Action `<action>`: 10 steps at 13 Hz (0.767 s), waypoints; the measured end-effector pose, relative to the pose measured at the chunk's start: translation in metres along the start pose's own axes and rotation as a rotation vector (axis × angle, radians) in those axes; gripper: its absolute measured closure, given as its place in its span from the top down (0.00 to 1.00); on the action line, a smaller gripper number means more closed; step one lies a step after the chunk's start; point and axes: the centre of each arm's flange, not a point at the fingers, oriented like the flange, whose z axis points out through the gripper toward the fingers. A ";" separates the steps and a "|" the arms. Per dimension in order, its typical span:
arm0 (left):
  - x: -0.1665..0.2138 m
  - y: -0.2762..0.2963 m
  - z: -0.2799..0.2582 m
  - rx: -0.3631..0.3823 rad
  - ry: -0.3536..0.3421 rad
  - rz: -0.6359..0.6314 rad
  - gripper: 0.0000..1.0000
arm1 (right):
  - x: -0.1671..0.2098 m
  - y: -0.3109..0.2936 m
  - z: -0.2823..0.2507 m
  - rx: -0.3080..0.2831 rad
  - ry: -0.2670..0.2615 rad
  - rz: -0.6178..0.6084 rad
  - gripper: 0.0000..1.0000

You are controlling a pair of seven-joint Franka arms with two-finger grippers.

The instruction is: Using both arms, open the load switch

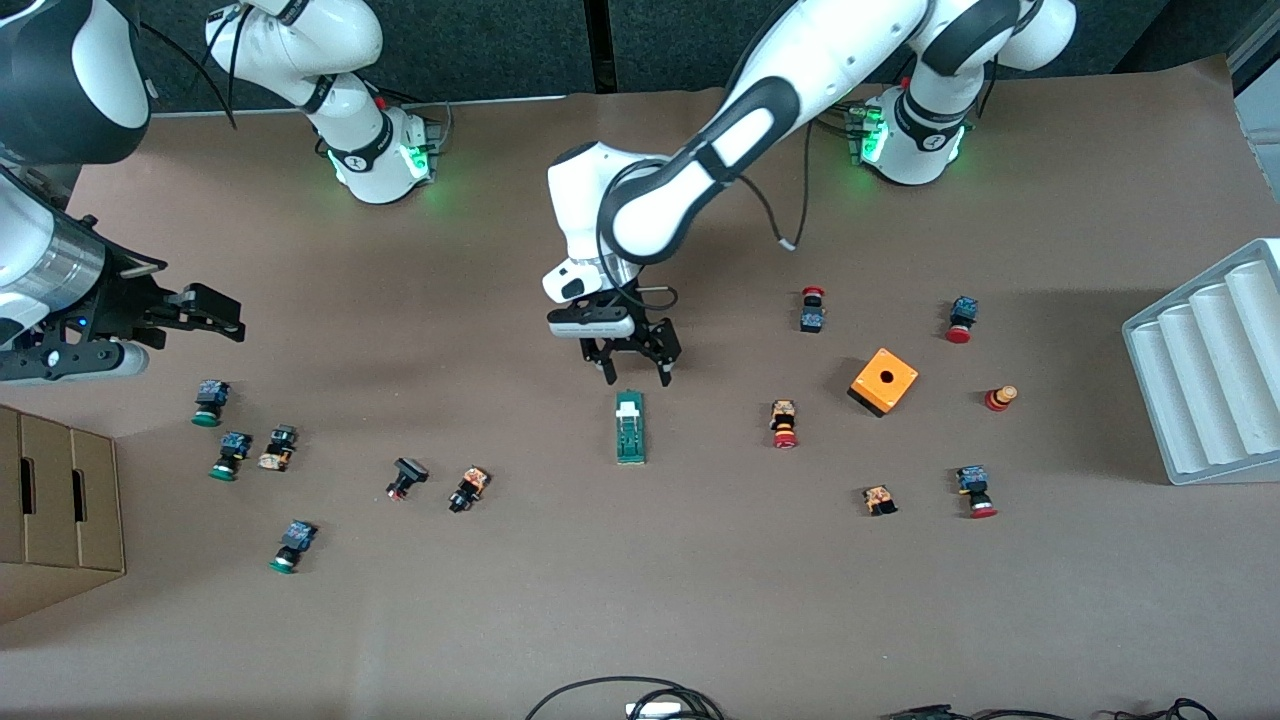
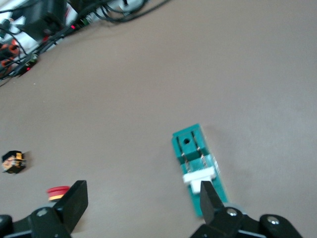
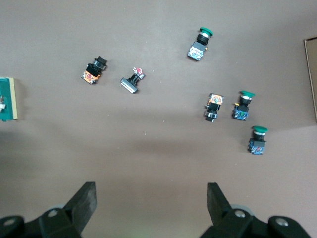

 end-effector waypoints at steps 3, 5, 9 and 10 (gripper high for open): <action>0.032 -0.048 -0.020 -0.081 -0.096 0.106 1.00 | 0.000 0.019 -0.001 0.000 0.010 -0.032 1.00; 0.047 -0.076 -0.025 -0.143 -0.149 0.142 1.00 | -0.001 0.026 -0.001 0.000 0.010 -0.028 1.00; 0.076 -0.141 -0.039 -0.255 -0.219 0.154 1.00 | 0.000 0.027 -0.002 0.000 0.018 -0.026 1.00; 0.083 -0.165 -0.044 -0.280 -0.242 0.152 1.00 | 0.000 0.031 -0.004 -0.001 0.022 -0.019 1.00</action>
